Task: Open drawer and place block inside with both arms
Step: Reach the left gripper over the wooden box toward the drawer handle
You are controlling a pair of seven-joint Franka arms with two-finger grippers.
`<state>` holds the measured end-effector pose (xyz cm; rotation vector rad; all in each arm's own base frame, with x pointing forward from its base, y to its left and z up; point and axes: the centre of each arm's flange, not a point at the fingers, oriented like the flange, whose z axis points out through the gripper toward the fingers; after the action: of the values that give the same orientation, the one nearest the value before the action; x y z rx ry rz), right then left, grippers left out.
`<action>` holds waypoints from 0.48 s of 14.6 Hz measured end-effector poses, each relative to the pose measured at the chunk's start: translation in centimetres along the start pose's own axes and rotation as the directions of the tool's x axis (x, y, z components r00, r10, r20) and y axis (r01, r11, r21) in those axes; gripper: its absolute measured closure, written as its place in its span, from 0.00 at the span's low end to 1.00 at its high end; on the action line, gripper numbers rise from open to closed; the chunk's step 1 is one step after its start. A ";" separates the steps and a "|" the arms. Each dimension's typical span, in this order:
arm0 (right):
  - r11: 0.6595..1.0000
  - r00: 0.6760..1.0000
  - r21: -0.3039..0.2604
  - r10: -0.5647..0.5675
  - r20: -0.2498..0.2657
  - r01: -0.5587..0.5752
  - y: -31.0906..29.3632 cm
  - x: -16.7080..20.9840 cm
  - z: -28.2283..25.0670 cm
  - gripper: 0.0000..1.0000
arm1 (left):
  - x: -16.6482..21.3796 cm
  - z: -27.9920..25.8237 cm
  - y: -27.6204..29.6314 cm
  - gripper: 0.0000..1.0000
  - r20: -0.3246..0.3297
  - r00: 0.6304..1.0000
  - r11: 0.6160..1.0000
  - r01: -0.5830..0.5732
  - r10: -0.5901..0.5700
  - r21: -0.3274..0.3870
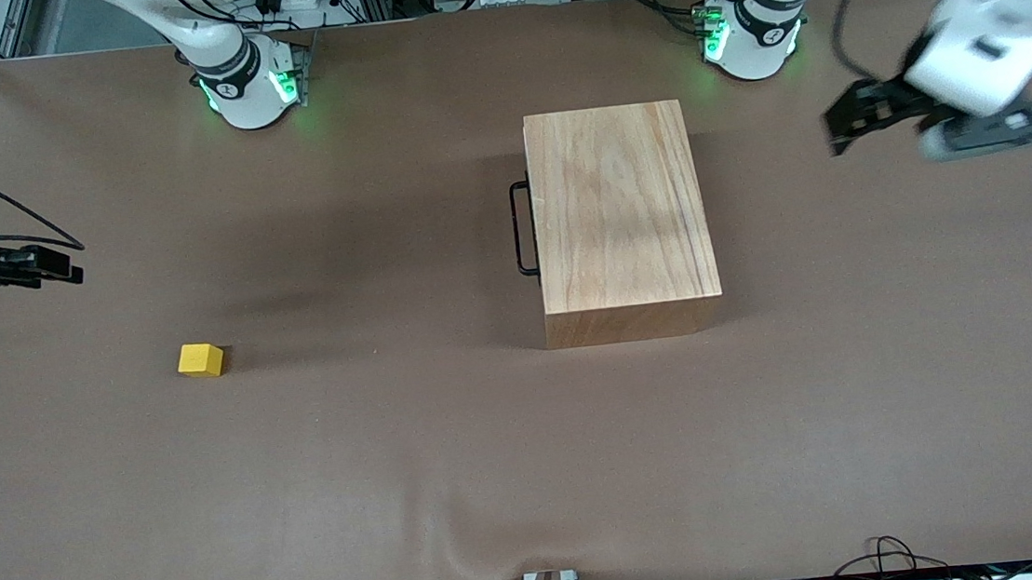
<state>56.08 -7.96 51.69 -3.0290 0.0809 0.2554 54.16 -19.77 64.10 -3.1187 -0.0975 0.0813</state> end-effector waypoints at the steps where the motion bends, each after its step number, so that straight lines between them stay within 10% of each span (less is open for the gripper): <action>1: 1.000 1.000 -0.002 0.014 -0.001 -0.014 -0.6 0.0 -0.1 0.37 | 0.1 1.4 4.0 0.00 0.007 1.000 1.000 -0.003 0.003 -0.003; 7: 1.000 1.000 -0.008 0.029 -0.011 -0.029 -2.7 -0.4 -2.2 0.36 | -1.1 11.6 21.9 0.00 -0.005 0.995 0.995 -0.095 0.095 -0.027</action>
<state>56.18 -5.53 54.16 -3.0391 0.1244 0.2427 53.77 -41.49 52.08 -3.1495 0.0510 0.0763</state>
